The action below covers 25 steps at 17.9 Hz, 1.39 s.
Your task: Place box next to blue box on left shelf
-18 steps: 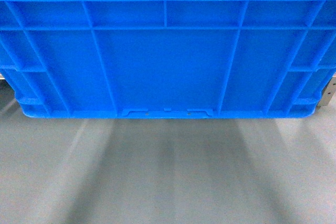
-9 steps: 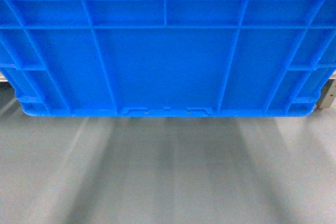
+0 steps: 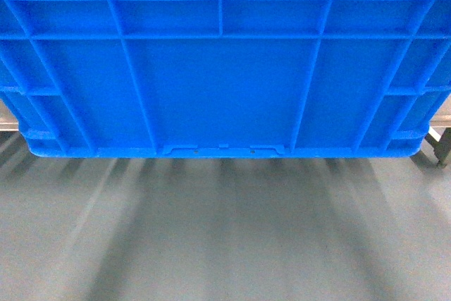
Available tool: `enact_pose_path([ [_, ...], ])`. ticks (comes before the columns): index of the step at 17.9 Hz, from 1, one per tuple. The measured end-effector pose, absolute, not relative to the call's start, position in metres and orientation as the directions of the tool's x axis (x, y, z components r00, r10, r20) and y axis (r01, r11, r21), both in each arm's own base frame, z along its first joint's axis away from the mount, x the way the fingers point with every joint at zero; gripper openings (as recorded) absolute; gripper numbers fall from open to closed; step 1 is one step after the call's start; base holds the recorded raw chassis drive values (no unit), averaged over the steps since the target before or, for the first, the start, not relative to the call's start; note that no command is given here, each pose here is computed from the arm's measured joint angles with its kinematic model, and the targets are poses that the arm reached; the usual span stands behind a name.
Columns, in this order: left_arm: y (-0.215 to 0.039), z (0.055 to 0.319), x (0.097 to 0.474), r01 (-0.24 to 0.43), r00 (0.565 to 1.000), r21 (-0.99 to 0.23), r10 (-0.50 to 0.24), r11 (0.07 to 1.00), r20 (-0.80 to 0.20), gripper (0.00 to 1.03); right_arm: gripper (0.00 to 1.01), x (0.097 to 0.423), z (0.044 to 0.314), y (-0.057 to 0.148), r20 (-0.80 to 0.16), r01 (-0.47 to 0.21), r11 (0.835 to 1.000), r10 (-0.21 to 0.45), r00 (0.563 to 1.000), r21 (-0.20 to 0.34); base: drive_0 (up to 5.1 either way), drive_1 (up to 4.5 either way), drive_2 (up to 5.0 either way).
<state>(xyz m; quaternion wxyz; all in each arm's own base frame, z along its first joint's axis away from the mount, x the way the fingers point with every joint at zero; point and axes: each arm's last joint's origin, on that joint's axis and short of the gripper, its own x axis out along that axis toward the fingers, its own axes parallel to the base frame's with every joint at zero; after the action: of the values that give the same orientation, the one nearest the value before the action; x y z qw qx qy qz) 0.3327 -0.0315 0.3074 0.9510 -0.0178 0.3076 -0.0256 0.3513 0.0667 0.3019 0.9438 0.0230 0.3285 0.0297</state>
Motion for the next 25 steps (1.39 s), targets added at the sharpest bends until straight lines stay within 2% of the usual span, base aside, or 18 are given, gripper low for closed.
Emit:
enact_pose_path([
  [25,-0.0314,0.3073,0.3331,0.037,0.811,-0.05,-0.06,0.998,-0.582,0.06,0.08,0.3518,0.3018,0.0668,-0.617,-0.041,0.997,0.071,0.784,0.063,0.0,0.0,0.0],
])
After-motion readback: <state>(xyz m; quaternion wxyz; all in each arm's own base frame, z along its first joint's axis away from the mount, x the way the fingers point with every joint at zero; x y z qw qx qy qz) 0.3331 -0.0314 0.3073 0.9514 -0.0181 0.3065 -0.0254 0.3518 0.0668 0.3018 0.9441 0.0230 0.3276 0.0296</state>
